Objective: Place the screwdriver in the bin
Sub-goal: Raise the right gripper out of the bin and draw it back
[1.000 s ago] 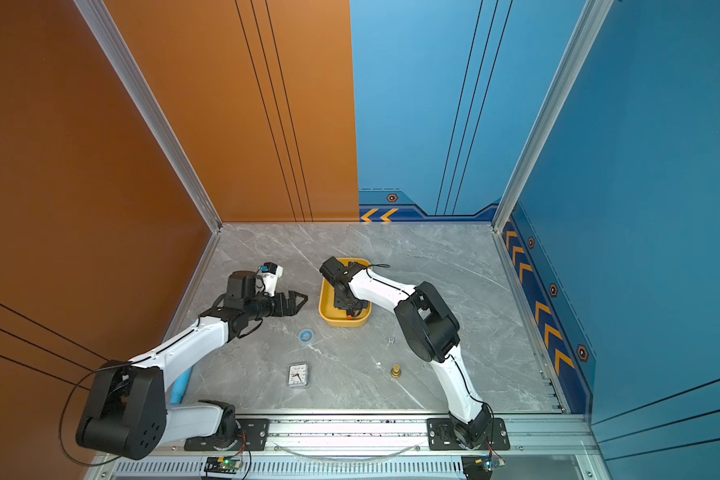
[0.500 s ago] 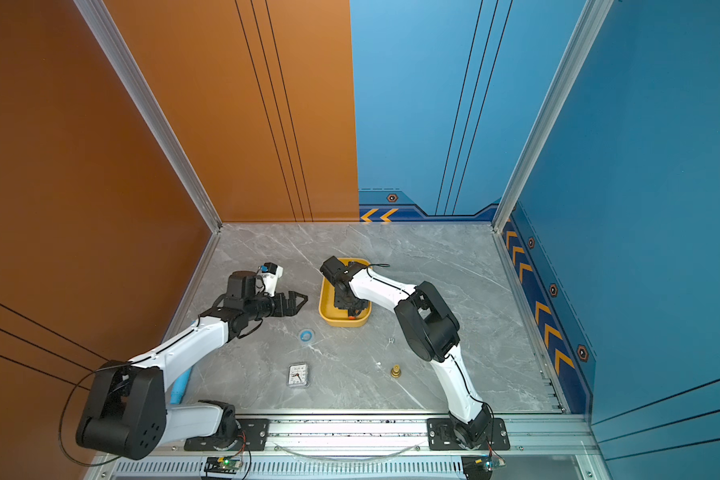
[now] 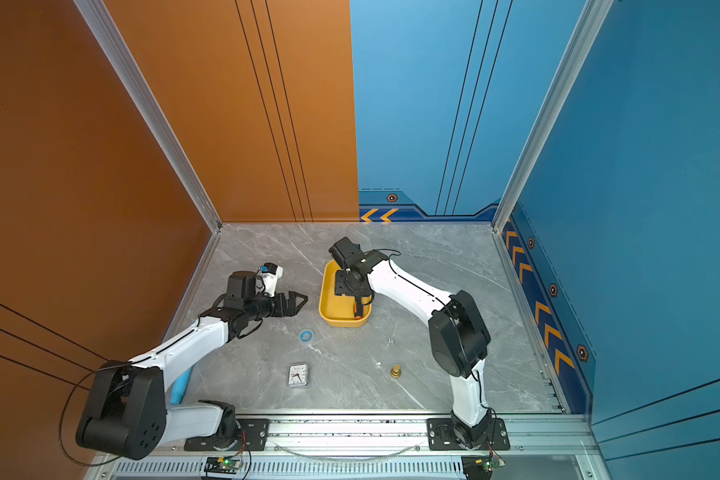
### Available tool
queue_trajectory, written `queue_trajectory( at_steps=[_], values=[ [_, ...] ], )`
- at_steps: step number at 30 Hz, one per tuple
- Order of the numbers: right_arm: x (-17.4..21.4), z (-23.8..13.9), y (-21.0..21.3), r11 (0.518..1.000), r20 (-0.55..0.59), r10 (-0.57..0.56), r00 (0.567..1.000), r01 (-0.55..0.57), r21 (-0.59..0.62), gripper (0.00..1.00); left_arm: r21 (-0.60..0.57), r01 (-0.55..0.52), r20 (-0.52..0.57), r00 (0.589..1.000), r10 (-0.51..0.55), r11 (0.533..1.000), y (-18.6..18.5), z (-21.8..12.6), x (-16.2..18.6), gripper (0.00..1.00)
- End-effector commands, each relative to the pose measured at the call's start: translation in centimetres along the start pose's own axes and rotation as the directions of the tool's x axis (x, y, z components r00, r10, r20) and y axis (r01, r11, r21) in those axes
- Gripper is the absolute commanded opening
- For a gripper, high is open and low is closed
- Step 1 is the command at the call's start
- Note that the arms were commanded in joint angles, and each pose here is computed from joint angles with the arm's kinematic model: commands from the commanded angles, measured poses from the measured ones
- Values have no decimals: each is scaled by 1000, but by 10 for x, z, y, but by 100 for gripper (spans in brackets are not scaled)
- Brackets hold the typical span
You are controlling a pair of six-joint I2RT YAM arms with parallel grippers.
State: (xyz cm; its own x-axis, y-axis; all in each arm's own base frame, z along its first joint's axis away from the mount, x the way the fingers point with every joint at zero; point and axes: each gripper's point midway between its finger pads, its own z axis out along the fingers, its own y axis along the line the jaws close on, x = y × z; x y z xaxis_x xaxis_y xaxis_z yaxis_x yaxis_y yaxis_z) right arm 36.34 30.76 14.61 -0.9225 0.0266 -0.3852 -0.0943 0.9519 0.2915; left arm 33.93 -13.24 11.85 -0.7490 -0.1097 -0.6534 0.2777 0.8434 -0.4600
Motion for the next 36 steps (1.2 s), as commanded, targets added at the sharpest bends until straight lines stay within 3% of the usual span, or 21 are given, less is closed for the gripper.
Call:
queue_trajectory(
  at_steps=[1, 6, 9, 14, 20, 23, 30, 36],
  values=[
    [9, -20, -10, 995, -79, -21, 997, 13, -103, 60, 6, -18, -9, 1000, 18, 1000, 0, -4, 2, 98],
    [13, -62, -19, 943, -71, -157, 985, 128, -306, 71, -30, -30, -16, 999, 29, 999, 6, -4, 4, 98],
    [19, -82, -42, 919, -30, -207, 978, 183, -349, 71, -75, -39, -12, 999, 38, 996, 14, -6, 4, 98],
    [27, -105, -81, 891, 137, -302, 944, 330, -312, 71, -194, -81, 37, 995, 90, 978, 32, -15, -4, 98],
    [22, -124, -107, 870, 436, -343, 832, 456, -187, 74, -381, -143, 165, 961, 220, 913, 57, -41, -22, 98],
    [15, -128, -129, 905, 501, -313, 807, 413, -99, 79, -446, -168, 251, 919, 303, 879, 62, -55, -32, 98],
    [4, -107, -170, 955, 513, -196, 836, 282, -94, 79, -521, -200, 361, 829, 427, 830, 72, -69, -36, 98],
    [-6, -95, -221, 989, 620, -96, 779, 143, -26, 78, -544, -189, 343, 839, 423, 817, 88, -62, -25, 98]
  ],
)
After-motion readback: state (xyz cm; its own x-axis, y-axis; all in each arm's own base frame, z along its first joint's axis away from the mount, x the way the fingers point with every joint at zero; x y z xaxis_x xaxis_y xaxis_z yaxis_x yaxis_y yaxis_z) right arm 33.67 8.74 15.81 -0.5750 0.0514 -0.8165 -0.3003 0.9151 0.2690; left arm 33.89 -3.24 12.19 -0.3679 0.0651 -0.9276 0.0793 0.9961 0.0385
